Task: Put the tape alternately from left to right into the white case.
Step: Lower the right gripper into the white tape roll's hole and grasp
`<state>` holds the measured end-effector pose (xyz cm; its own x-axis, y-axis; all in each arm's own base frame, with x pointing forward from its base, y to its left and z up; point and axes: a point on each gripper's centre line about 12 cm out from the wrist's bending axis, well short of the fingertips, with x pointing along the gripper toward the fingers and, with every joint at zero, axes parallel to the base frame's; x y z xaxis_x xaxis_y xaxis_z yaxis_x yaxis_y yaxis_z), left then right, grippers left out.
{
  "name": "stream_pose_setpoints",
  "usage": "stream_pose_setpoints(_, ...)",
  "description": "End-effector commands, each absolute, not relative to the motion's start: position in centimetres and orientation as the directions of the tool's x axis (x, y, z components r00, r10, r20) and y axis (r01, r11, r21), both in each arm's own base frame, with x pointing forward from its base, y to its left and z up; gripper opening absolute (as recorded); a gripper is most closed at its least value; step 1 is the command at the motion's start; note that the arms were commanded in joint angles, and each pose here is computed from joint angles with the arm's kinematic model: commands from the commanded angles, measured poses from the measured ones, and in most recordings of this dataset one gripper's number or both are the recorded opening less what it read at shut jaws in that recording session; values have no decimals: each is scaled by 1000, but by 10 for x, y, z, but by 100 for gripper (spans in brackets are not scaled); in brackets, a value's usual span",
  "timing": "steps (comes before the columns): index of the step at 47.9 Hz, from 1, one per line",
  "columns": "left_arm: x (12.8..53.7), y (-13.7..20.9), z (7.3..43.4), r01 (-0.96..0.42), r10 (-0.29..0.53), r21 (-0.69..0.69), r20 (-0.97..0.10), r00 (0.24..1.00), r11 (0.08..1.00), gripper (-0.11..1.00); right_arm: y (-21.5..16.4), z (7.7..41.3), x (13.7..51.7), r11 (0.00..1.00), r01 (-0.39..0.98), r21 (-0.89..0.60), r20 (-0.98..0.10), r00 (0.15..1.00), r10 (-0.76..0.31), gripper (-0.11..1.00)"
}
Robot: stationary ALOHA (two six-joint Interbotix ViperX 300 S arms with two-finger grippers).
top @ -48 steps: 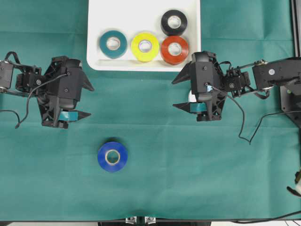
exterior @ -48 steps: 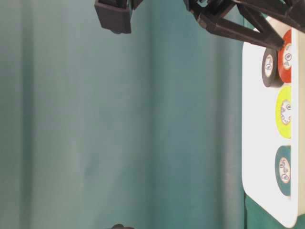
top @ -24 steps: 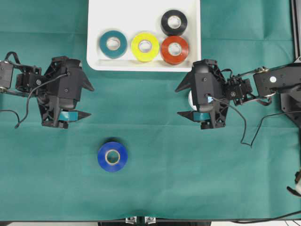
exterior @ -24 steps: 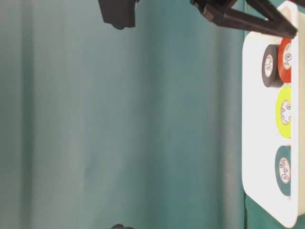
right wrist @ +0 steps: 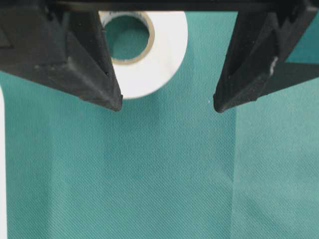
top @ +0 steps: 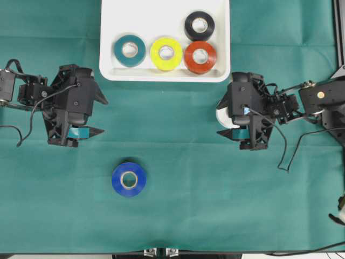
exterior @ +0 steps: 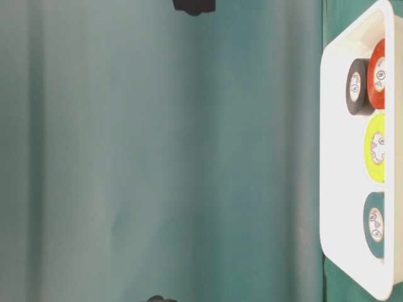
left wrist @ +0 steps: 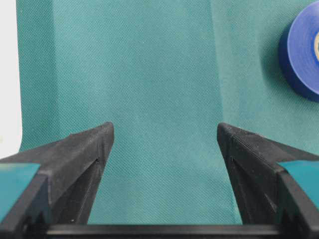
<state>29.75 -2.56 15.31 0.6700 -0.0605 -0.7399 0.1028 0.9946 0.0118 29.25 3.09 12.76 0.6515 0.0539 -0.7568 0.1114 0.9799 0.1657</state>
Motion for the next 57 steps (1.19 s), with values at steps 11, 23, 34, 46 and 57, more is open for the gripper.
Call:
stream_pose_setpoints(11,302,-27,161,105,-66,10,-720,691,994,85,31,131,284,976,121,183,-747,662,58,82)
stream_pose_setpoints(23,302,-27,161,104,-64,11,-721,690,994,85,30,125,278,968,152,199,-762,645,55,82)
stream_pose_setpoints(34,301,-27,160,106,-65,11,-722,689,994,85,29,117,271,957,199,212,-787,615,47,82)
stream_pose_setpoints(46,301,-27,160,106,-65,11,-723,688,994,85,29,103,275,957,212,198,-817,576,42,82)
stream_pose_setpoints(57,301,-27,159,104,-64,11,-724,687,994,85,30,95,280,958,219,188,-835,550,38,82)
